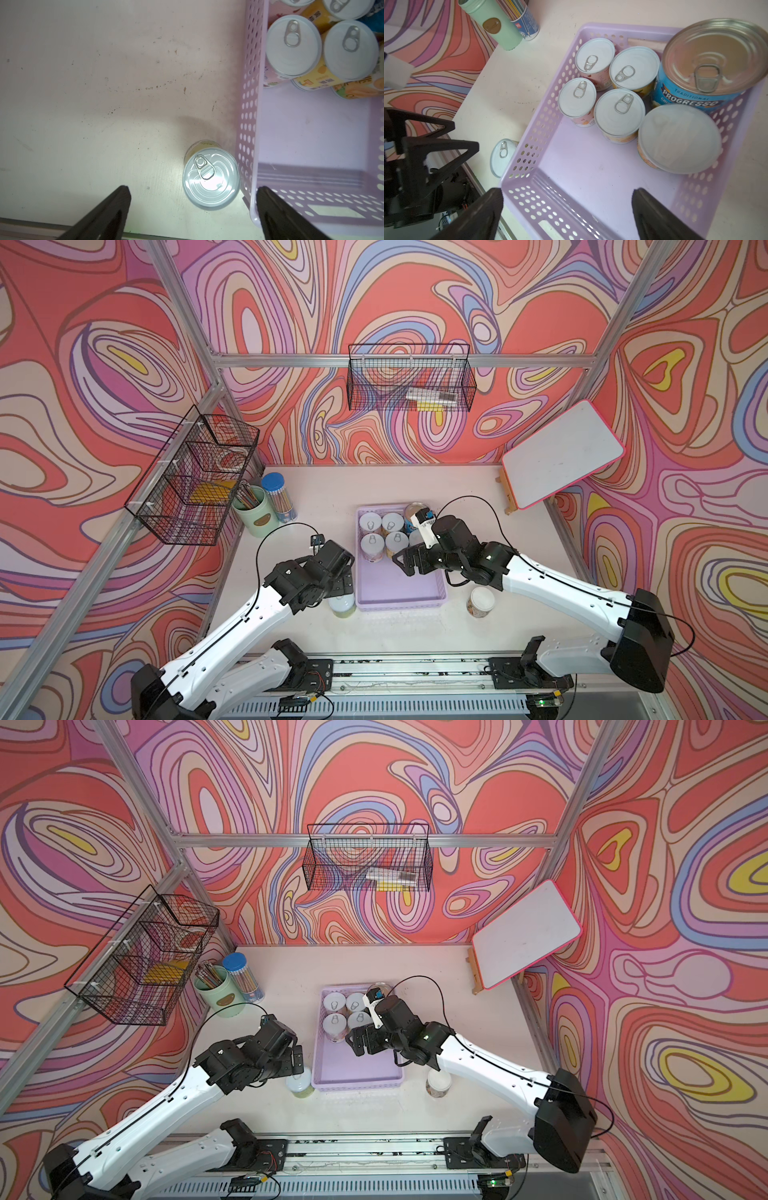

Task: Put the canned food in the basket
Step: Pick up the canned food from the center of the board.

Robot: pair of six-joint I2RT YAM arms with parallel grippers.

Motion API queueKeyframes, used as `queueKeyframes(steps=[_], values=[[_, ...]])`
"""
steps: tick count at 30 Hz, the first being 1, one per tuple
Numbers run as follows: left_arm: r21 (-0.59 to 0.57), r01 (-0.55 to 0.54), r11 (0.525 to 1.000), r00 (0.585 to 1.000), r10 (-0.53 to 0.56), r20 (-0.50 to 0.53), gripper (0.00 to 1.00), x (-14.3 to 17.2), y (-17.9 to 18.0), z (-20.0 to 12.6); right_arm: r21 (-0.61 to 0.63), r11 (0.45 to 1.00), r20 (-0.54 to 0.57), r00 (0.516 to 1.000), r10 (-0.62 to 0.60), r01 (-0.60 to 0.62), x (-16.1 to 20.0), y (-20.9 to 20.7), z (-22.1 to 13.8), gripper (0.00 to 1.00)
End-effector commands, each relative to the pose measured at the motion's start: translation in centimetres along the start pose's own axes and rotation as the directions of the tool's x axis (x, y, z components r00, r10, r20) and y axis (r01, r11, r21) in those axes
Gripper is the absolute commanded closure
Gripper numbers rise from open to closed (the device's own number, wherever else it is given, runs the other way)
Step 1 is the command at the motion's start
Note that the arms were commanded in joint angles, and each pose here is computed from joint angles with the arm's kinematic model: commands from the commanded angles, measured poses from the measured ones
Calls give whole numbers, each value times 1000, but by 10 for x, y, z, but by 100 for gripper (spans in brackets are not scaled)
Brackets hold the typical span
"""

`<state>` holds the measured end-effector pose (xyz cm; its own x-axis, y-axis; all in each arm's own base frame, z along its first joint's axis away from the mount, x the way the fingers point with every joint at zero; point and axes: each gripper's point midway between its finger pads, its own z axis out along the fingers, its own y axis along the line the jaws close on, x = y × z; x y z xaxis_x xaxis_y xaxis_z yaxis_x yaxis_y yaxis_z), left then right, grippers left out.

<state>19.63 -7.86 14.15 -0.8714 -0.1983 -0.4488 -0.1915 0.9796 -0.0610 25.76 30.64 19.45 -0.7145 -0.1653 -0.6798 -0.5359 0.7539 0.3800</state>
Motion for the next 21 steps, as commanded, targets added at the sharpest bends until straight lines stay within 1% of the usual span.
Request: queueKeyframes(steps=[1,4,6,12,21], values=[[24,41,999,998,-40,-58,1,7,2,13,-50,999,37,999,-8,10,-10,10,-3,2],[46,41,998,994,-36,-102,1,8,-6,26,-68,998,22,1000,-4,6,-8,12,0,2],[33,31,999,993,-27,-119,1,7,-7,33,-80,997,14,1000,-2,3,-6,14,2,2],[20,22,1000,991,-19,-136,1,1,-12,49,-96,995,16,1000,0,2,-5,16,1,2],[39,5,999,979,3,-205,1,13,-20,66,-124,992,6,1000,-7,8,-5,22,3,2]])
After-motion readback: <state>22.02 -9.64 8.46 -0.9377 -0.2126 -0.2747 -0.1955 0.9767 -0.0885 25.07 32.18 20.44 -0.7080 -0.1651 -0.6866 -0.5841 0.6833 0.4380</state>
